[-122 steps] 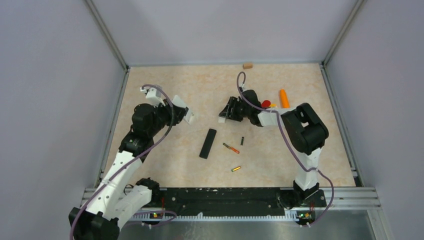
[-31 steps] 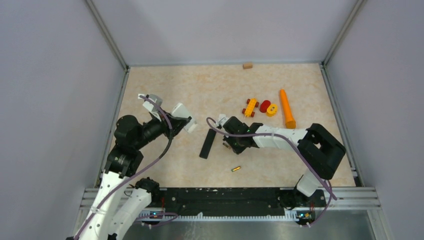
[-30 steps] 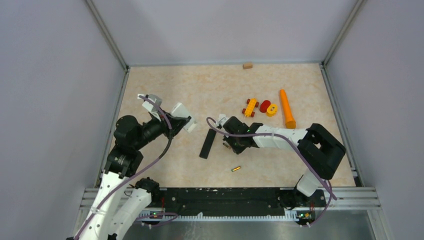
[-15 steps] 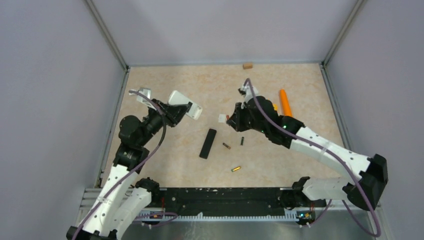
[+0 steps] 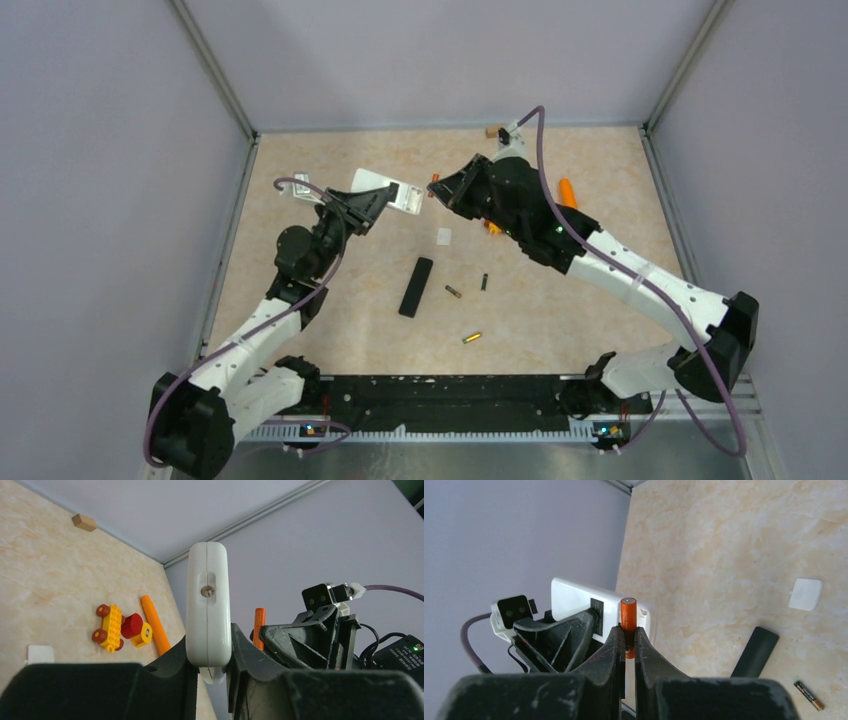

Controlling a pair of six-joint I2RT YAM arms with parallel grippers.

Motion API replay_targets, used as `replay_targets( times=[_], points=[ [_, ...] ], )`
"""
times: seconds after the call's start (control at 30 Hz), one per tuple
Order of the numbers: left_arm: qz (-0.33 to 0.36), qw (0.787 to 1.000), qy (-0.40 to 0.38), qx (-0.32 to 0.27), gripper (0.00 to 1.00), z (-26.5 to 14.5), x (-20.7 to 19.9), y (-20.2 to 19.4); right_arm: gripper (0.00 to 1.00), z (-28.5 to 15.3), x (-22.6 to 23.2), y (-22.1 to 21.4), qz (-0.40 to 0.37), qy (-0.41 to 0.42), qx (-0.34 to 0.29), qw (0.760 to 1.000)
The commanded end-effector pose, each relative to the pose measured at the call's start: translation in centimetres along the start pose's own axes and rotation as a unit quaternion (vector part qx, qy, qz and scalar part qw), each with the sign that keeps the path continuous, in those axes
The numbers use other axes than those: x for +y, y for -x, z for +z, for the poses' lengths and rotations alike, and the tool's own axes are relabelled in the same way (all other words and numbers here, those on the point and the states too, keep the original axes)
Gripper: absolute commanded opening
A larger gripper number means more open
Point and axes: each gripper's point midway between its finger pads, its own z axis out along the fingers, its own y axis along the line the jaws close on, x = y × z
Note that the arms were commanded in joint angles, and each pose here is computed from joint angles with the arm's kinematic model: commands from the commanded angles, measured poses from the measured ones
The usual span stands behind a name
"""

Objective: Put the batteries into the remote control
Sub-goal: Load the battery into the remote control.

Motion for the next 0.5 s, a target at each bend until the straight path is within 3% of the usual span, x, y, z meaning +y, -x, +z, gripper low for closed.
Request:
replay_targets(
  times=[0.0, 0.2, 0.47],
  points=[
    [-0.044, 0.994, -0.068, -0.071, 0.0, 0.2, -2.8, 2.2, 0.0, 0.8, 2.3, 2.1, 0.02, -0.006, -0.043, 0.999],
    [-0.07, 0.989, -0.08, -0.099, 0.0, 0.1, -2.3, 2.6, 0.0, 1.9, 3.2, 1.5, -0.017, -0.036, -0.048, 0.998],
    [-0.051, 0.986, -0.111, -0.112, 0.0, -0.6, -3.3, 2.8, 0.02, 2.7, 3.5, 0.9, -0.039, -0.073, -0.032, 0.996]
  ],
)
